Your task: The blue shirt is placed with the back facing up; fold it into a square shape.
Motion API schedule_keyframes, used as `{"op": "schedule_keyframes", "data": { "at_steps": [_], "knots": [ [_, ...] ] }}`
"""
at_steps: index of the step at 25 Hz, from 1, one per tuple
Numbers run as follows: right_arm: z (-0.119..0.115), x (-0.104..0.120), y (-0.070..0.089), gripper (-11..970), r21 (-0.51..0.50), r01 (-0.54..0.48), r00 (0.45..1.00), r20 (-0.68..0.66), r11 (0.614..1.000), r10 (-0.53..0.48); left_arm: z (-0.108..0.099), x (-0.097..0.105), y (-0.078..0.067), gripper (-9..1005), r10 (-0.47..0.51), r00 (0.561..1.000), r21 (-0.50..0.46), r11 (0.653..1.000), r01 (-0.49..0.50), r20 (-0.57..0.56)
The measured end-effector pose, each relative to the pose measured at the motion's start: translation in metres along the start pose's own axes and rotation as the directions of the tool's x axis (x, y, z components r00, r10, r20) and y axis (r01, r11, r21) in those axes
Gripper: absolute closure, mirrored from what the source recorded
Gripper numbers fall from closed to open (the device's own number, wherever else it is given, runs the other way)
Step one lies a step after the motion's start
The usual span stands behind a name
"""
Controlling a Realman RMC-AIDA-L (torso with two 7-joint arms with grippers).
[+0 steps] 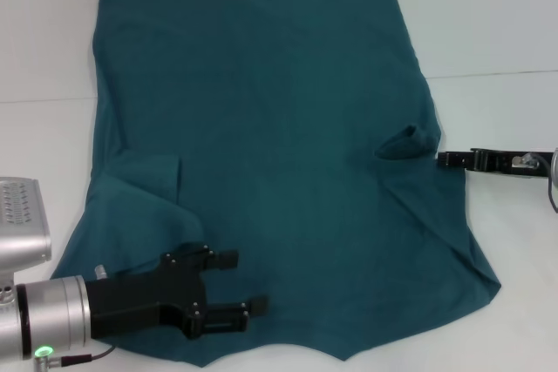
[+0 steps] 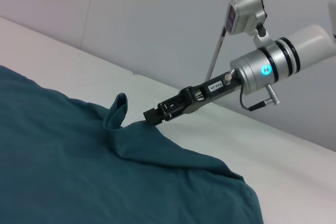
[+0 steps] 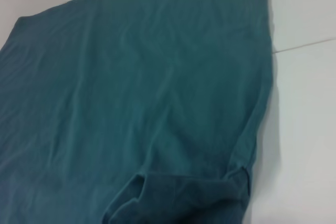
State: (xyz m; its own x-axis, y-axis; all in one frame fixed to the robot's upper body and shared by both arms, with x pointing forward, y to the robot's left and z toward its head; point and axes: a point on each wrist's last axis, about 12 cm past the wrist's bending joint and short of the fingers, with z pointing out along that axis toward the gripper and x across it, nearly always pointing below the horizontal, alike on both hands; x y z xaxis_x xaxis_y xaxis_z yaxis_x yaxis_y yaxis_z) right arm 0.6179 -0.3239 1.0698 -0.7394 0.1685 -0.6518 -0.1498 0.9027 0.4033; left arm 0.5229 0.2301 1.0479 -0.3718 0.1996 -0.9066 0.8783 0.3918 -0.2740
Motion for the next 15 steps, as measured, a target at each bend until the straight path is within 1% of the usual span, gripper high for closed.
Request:
{"op": "schedule_keyframes", "data": {
  "at_steps": [6, 12, 15],
  "knots": [
    [0.0051, 0.0057, 0.0041, 329, -0.001, 0.001, 1.0, -0.004, 1.0, -0.001, 0.0, -0.0009, 0.0005, 118, 0.002, 1.0, -0.001, 1.0, -0.002, 0.0],
    [0.0067, 0.0059, 0.0068, 326, -0.009, -0.001, 1.0, -0.003, 1.0, 0.001, -0.0005, -0.0016, 0.0012, 118, 0.005, 1.0, -0.003, 1.0, -0.005, 0.0],
    [0.0066, 0.0056, 0.0079, 448, -0.015, 0.007, 1.0, -0.004, 1.0, -0.007, -0.0008, -0.0015, 0.0013, 119, 0.005, 1.0, -0.004, 1.0, -0.005, 0.0]
  ]
}}
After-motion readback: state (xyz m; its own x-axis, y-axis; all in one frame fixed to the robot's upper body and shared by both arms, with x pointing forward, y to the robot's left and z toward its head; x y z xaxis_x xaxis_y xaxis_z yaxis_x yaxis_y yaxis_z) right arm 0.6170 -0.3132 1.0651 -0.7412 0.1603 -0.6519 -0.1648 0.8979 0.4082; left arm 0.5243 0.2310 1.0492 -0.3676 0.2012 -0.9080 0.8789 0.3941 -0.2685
